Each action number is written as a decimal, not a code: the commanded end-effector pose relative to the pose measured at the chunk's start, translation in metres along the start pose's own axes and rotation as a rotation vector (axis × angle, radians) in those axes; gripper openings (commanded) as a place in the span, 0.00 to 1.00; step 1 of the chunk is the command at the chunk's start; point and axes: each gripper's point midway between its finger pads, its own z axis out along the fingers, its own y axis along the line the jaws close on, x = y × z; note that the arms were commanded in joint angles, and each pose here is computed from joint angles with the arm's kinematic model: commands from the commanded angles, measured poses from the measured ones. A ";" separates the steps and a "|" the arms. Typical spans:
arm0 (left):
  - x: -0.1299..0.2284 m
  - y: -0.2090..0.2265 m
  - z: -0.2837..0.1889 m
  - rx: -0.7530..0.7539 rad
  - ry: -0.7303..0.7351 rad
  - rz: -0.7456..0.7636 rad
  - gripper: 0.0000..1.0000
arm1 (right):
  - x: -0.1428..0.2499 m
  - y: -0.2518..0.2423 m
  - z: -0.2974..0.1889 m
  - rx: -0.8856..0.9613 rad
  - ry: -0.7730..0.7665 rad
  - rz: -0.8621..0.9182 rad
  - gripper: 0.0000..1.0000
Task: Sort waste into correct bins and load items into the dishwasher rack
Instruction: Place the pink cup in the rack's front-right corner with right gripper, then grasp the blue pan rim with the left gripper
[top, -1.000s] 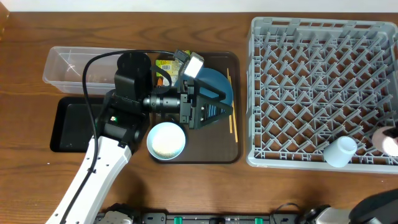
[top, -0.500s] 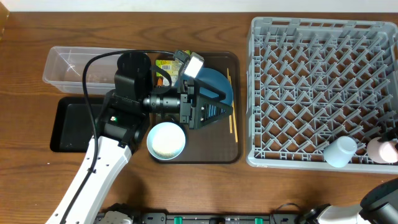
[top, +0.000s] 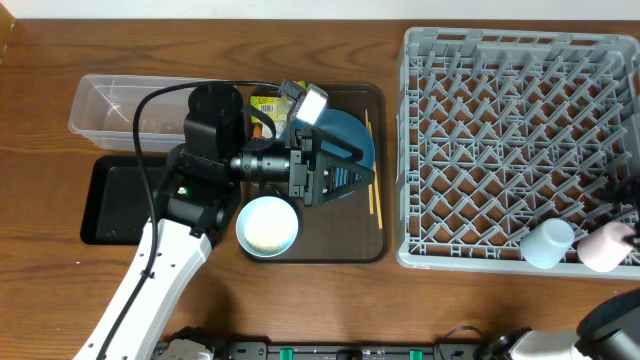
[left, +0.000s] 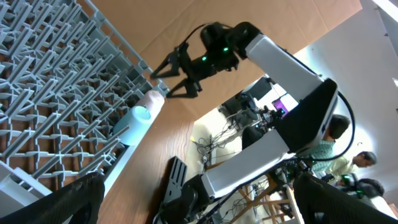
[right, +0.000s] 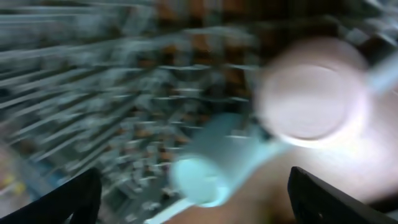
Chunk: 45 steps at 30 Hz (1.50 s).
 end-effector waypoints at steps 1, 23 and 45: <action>-0.005 -0.005 -0.002 -0.010 -0.018 0.028 0.98 | 0.014 0.087 -0.066 -0.322 -0.171 -0.298 0.88; 0.055 0.185 -0.111 -1.382 -0.044 -0.129 0.91 | 0.148 0.208 -0.100 -0.552 -0.154 -0.929 0.99; 0.098 0.336 -0.103 -1.443 0.063 -0.357 0.67 | 0.154 0.203 -0.094 -0.515 -0.121 -0.932 0.99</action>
